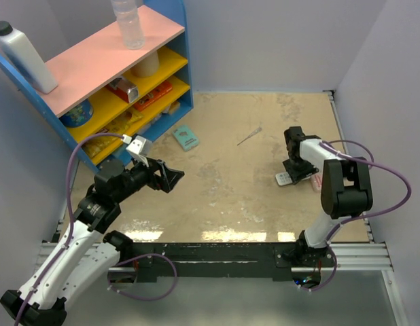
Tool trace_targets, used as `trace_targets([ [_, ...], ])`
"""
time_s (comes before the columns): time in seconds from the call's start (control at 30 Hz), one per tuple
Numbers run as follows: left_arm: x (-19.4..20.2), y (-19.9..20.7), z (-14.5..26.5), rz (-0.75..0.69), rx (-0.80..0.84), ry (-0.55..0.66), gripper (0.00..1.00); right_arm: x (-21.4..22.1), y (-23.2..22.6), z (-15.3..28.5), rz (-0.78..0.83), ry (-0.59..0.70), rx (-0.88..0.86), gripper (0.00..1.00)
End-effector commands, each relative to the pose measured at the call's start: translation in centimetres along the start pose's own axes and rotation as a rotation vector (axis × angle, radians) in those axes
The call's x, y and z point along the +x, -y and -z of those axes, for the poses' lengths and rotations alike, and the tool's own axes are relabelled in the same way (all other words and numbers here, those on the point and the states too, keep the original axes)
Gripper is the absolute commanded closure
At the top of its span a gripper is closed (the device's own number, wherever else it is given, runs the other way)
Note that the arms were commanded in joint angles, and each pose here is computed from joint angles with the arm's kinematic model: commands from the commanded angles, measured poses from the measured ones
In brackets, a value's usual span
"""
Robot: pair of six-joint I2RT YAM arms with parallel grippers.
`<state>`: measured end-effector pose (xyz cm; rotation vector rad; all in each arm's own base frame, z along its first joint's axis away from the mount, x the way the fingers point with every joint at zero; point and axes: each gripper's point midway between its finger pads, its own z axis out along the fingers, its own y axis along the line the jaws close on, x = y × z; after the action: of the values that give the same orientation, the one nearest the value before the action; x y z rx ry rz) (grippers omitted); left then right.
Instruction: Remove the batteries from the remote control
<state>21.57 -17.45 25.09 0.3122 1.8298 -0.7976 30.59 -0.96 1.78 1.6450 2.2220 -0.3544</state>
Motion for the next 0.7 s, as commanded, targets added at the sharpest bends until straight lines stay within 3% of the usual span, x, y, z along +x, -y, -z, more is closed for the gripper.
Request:
trace_targets([
  [0.0, -0.8, 0.1, 0.2, -0.002, -0.006, 0.032, 0.06, -1.5, -0.9, 1.5, 0.022, 0.035, -0.075, 0.59],
  [0.1, -0.8, 0.1, 0.2, 0.004, -0.009, 0.032, 0.06, -1.7, -2.1, 2.9, 0.118, 0.029, -0.191, 0.66],
  [0.23, -0.9, -0.1, 0.2, 0.011, -0.021, 0.033, 0.08, -0.7, -5.8, 6.8, 0.338, 0.011, -0.554, 0.81],
  [0.3, -1.0, -0.5, 0.2, 0.011, -0.046, 0.036, 0.07, 2.0, -6.4, 10.2, 0.454, -0.083, -0.792, 0.82],
  [0.33, -1.3, -0.3, 0.3, 0.021, -0.046, 0.042, 0.07, 2.4, -7.3, 12.0, 0.536, -0.068, -0.923, 0.82],
  [0.37, -1.4, -0.2, 0.3, 0.029, -0.042, 0.039, 0.07, 3.3, -6.9, 13.7, 0.578, -0.091, -1.023, 0.81],
  [0.4, -1.3, 0.4, 0.2, 0.036, -0.013, 0.029, 0.07, 5.5, -6.6, 16.2, 0.647, -0.195, -1.170, 0.80],
  [0.47, -1.8, 1.3, 0.3, 0.066, 0.028, 0.040, 0.07, 7.0, -6.0, 19.8, 0.712, -0.234, -1.376, 0.79],
  [0.67, -3.4, 4.8, 0.1, 0.124, 0.202, 0.055, 0.06, 12.7, -1.8, 29.8, 0.918, -0.416, -1.840, 0.77],
])
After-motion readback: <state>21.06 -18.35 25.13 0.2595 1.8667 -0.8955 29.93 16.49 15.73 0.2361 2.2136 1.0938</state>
